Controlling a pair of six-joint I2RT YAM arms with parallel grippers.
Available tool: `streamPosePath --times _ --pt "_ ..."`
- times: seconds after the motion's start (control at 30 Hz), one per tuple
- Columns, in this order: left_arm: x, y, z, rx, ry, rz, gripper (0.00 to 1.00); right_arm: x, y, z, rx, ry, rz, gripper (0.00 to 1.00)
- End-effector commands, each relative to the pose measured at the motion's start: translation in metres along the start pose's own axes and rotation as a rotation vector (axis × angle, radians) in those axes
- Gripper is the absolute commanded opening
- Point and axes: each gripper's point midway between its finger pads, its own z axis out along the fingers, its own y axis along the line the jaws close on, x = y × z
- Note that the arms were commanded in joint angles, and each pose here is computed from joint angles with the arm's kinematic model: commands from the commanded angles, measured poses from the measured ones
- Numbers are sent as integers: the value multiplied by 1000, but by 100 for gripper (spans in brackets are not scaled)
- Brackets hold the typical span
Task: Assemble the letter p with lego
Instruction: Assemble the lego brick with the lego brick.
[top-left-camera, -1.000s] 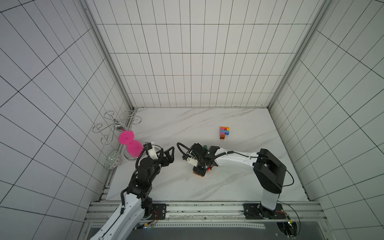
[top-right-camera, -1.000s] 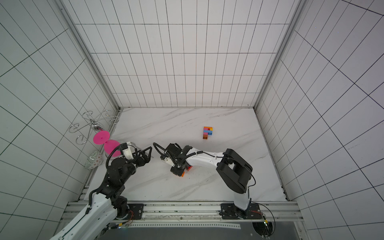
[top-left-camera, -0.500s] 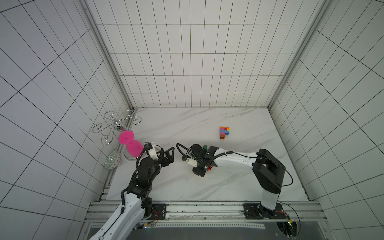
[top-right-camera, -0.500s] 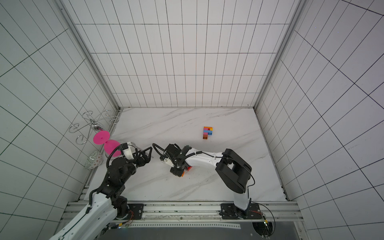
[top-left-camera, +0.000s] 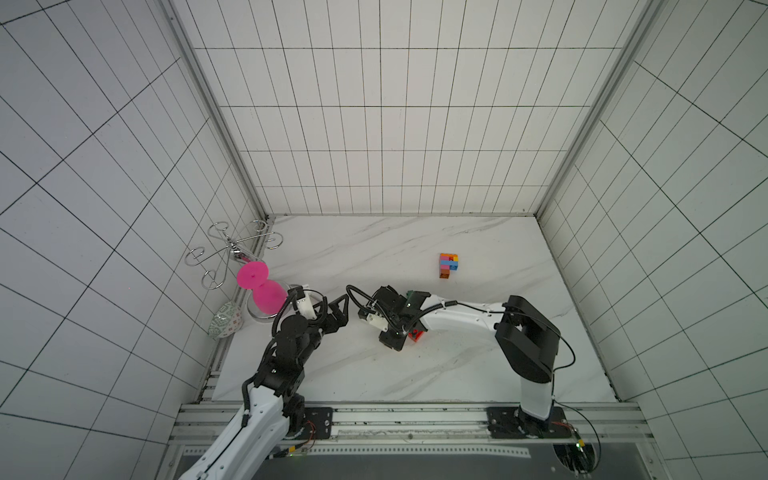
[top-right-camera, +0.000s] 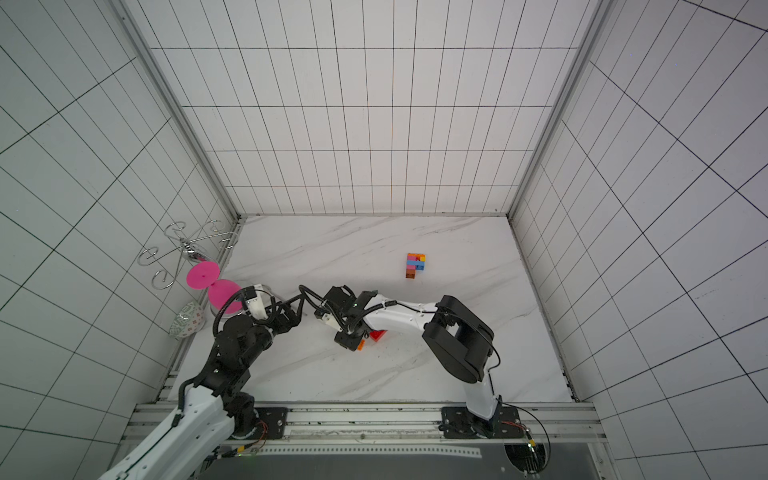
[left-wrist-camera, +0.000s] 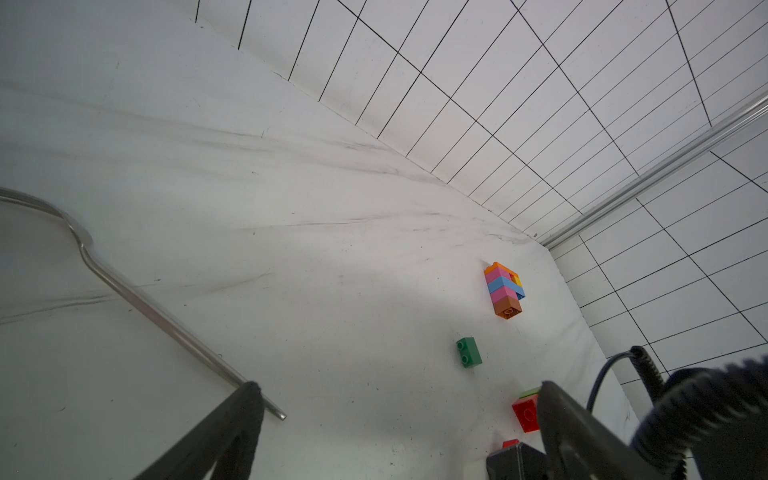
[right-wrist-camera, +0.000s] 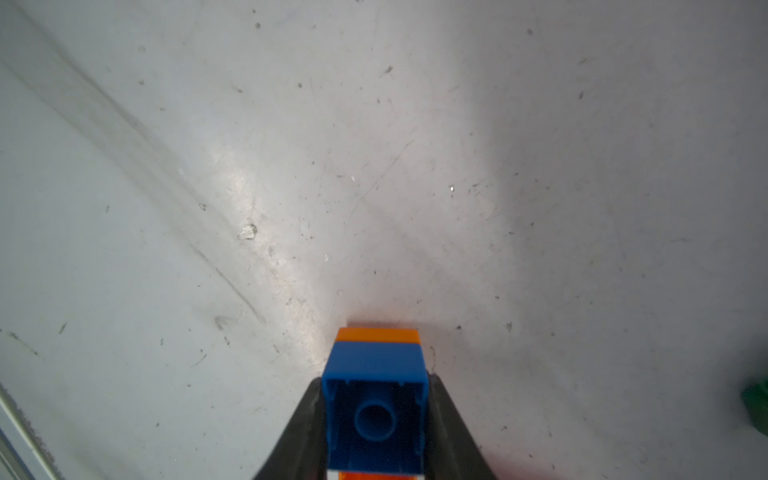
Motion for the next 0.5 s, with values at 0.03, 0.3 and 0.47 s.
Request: streamPosePath --times 0.03,0.3,0.47 --pt "0 2 0 -3 -9 0 98 72 0 49 19 271 1 0" --pt "3 -1 3 18 9 4 98 45 -8 14 58 170 50 25" --pt "8 -14 5 95 37 35 97 4 -19 -39 59 7 128 55"
